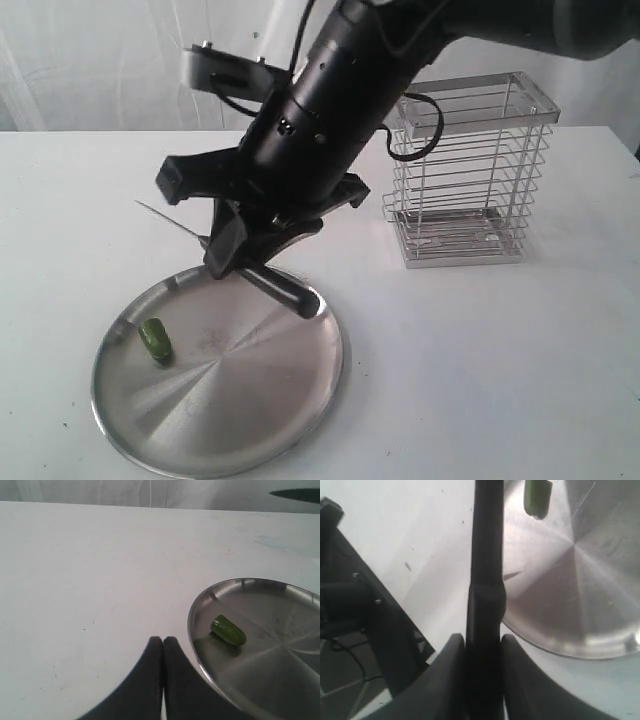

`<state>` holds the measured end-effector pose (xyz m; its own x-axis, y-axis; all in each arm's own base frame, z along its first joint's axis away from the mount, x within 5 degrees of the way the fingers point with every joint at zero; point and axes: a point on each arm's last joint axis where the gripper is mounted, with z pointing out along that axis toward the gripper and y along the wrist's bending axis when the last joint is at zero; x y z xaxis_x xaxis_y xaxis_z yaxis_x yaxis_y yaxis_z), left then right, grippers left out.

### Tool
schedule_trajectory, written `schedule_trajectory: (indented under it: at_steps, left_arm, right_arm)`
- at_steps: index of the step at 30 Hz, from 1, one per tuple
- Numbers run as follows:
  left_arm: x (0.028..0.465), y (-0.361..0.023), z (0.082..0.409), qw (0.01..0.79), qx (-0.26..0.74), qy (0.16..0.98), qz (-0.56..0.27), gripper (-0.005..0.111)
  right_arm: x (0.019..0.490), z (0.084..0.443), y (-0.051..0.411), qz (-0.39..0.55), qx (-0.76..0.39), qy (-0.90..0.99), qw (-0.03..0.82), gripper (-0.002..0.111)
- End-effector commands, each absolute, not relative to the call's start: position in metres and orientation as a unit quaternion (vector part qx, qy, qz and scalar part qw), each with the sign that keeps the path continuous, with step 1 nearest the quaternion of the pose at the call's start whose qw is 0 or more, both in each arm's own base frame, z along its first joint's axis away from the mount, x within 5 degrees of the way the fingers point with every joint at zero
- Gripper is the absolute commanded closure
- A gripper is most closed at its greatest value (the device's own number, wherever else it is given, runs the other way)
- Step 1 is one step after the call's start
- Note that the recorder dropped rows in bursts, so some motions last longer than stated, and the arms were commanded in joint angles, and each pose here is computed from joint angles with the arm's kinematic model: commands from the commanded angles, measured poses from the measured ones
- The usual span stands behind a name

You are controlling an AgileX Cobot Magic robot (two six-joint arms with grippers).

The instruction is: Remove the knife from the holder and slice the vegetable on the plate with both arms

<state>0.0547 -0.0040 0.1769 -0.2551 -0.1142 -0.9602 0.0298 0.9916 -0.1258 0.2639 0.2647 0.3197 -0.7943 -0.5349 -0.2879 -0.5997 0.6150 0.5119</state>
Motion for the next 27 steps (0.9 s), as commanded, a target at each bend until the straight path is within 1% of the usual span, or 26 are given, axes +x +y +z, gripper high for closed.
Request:
schedule_trajectory:
  at_steps: [1,6,10,13,15,20,24,27]
  left_arm:
    - [0.054,-0.004,0.176,0.609,-0.027,0.790,-0.063,0.107]
    - [0.054,-0.004,0.176,0.609,-0.027,0.790,-0.063,0.107]
    - [0.054,-0.004,0.176,0.609,-0.027,0.790,-0.063,0.107]
    - [0.054,-0.004,0.176,0.609,-0.027,0.790,-0.063,0.107]
    - [0.054,-0.004,0.176,0.609,-0.027,0.790,-0.063,0.107]
    - [0.054,-0.004,0.176,0.609,-0.027,0.790,-0.063,0.107]
    - [0.054,-0.004,0.176,0.609,-0.027,0.790,-0.063,0.107]
    - [0.054,-0.004,0.176,0.609,-0.027,0.790,-0.063,0.107]
  right_arm:
    - [0.275,0.316,0.245,0.364,-0.333,0.868,0.062,0.108]
    - [0.278,0.277,0.219,0.362,-0.312,0.878,0.019,0.108]
    - [0.257,0.244,0.208,0.399,-0.316,0.860,-0.022,0.108]
    - [0.239,0.227,0.202,0.421,-0.338,0.841,-0.034,0.108]
    - [0.231,0.218,0.202,0.446,-0.359,0.819,-0.027,0.108]
    - [0.225,0.211,0.201,0.472,-0.379,0.796,-0.012,0.108]
    - [0.224,0.211,0.201,0.467,-0.331,0.819,-0.042,0.108]
    - [0.224,0.211,0.201,0.463,-0.319,0.825,-0.051,0.108]
